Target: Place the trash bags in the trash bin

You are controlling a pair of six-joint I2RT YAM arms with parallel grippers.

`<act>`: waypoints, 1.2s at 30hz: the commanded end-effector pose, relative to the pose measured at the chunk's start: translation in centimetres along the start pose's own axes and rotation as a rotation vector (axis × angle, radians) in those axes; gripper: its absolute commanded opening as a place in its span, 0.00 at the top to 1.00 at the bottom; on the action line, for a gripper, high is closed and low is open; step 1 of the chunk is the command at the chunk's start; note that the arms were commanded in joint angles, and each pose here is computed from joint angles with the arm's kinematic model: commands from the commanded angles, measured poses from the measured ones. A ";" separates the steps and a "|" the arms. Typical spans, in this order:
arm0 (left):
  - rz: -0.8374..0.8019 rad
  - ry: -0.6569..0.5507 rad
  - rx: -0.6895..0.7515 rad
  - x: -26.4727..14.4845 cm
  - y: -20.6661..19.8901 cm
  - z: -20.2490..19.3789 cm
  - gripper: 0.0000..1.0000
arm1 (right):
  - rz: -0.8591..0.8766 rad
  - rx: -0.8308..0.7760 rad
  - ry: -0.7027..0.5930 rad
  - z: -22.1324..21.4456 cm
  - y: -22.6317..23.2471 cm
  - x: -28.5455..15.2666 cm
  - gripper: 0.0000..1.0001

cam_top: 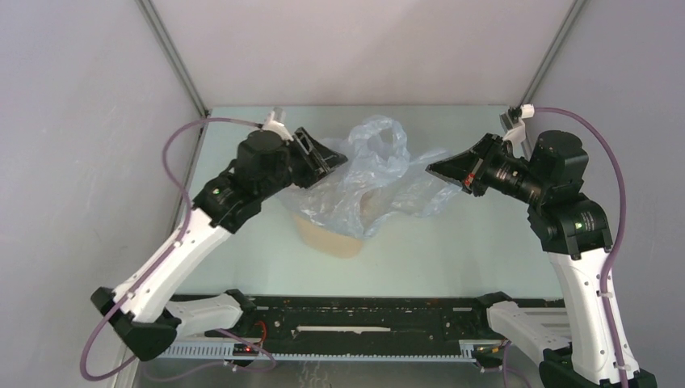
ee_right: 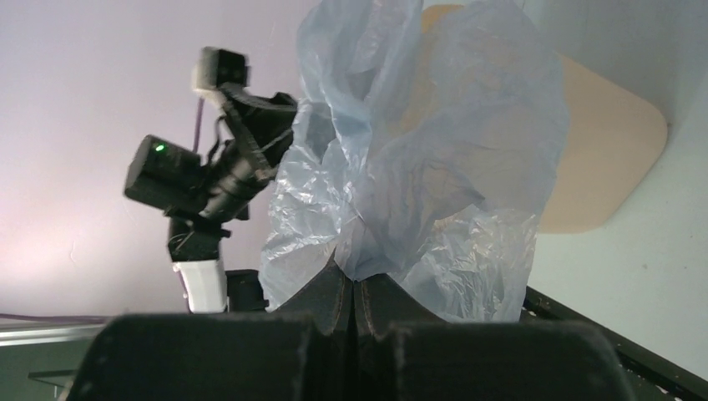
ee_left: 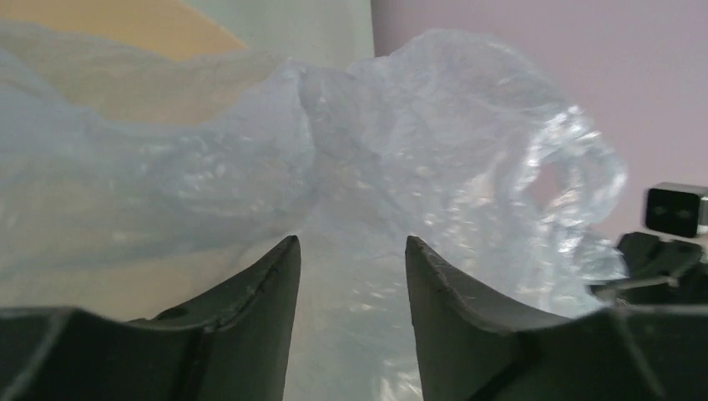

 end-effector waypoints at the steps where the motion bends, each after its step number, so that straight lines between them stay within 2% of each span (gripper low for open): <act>1: -0.022 -0.199 0.120 -7.6 -2.9 5.3 0.38 | 0.025 -0.014 0.005 0.0 0.3 -0.1 1.00; 4: 0.049 -0.240 0.194 -11.0 -2.5 6.6 0.22 | 0.018 -0.011 0.009 -0.1 0.0 -0.1 1.00; 8: 0.268 -0.268 0.255 -14.0 0.9 6.9 0.02 | 0.017 -0.007 0.013 -0.2 -0.1 -0.1 1.00; 12: 0.397 -0.201 0.257 -13.8 3.6 6.4 0.00 | 0.021 -0.003 0.012 -0.2 0.0 -0.1 1.00; 19: 0.365 -0.044 0.267 -9.2 3.9 5.2 0.00 | 0.023 0.001 0.003 -0.3 0.1 -0.4 1.00; 20: 0.339 -0.031 0.258 -8.5 3.6 4.9 0.03 | 0.025 0.002 0.001 -0.3 0.2 -0.4 1.00; 24: 0.204 0.005 0.211 -5.3 2.7 3.5 0.26 | 0.031 0.009 -0.008 -0.2 0.3 -0.4 1.00; 27: 0.168 0.045 0.174 -3.3 2.9 2.6 0.49 | 0.039 0.017 -0.001 -0.2 0.5 -0.3 1.00; 31: 0.121 0.076 0.105 -1.0 2.7 1.0 0.69 | 0.068 0.005 0.013 -0.6 1.3 0.2 1.00; 33: 0.123 0.095 0.028 0.2 3.7 -0.5 0.74 | 0.085 0.001 0.032 -1.0 1.8 0.8 1.00; 36: 0.236 0.043 -0.028 0.6 7.1 -1.8 0.73 | 0.119 -0.002 0.065 -1.6 2.8 2.3 1.00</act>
Point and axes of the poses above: each gripper's point midway between its finger pads, its own x axis out along the fingers, its own y axis along the line the jaws close on, z = x × y, the point moved 5 cm from there along -x, back along the fingers, and after that the axes turned 10 degrees about x, right-handed, at the moved point
